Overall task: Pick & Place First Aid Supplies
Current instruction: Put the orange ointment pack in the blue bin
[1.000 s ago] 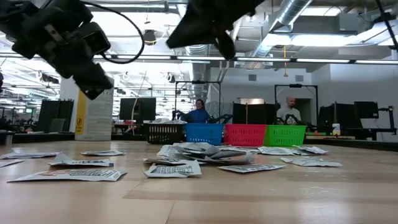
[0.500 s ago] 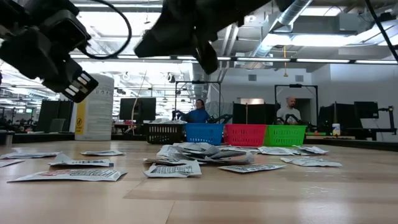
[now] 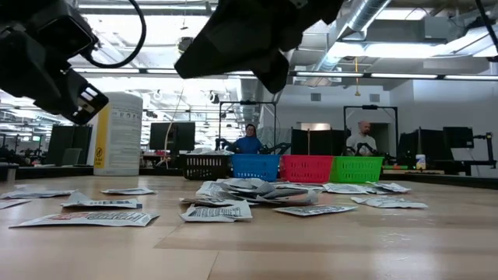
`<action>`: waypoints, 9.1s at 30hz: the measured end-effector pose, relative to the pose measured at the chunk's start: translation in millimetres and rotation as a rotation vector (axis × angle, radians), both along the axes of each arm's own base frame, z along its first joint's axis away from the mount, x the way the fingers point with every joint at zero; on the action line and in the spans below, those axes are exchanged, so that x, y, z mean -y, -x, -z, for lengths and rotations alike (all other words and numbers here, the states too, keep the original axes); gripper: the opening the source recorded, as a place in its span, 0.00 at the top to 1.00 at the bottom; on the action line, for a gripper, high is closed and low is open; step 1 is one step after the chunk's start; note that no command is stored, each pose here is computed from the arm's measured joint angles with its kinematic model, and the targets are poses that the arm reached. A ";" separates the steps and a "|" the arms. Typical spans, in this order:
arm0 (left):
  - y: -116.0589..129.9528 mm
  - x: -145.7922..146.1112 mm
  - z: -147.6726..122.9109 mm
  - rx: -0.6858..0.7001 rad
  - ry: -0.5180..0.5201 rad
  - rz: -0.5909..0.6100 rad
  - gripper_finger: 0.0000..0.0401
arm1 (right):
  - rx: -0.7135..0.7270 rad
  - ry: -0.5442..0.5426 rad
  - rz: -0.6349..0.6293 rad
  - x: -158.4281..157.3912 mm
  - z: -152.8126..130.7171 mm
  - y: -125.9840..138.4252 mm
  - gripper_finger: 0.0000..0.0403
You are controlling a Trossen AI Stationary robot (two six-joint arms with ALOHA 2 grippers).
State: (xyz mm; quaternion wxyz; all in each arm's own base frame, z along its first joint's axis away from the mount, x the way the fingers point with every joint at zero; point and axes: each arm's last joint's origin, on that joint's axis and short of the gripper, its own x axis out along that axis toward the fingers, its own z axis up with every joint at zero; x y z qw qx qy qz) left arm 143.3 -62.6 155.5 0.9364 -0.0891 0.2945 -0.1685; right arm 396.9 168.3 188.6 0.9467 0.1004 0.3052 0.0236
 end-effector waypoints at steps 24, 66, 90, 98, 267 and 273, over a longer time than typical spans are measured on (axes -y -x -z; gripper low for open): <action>13.4 68.9 34.9 -0.117 0.036 -0.017 0.77 | 0.090 -0.024 -0.023 -20.1 -7.6 4.0 1.00; -9.5 75.5 52.6 -0.022 -0.379 0.195 0.46 | 0.141 -0.051 0.024 -19.3 -12.0 1.3 1.00; -15.1 76.1 73.5 -0.122 -0.326 0.135 0.78 | 0.145 -0.041 0.053 -13.3 -12.1 -1.3 1.00; -14.8 76.3 73.8 -0.142 -0.275 0.111 0.94 | 0.145 -0.041 0.053 -13.3 -12.1 -1.3 1.00; -105.4 101.4 -26.5 0.102 -0.159 -0.087 0.68 | 0.030 0.144 0.263 -37.0 -76.2 100.5 1.00; -90.7 128.6 -4.8 0.003 -0.066 -0.145 0.65 | 0.058 0.111 0.238 -58.4 -54.4 91.5 1.00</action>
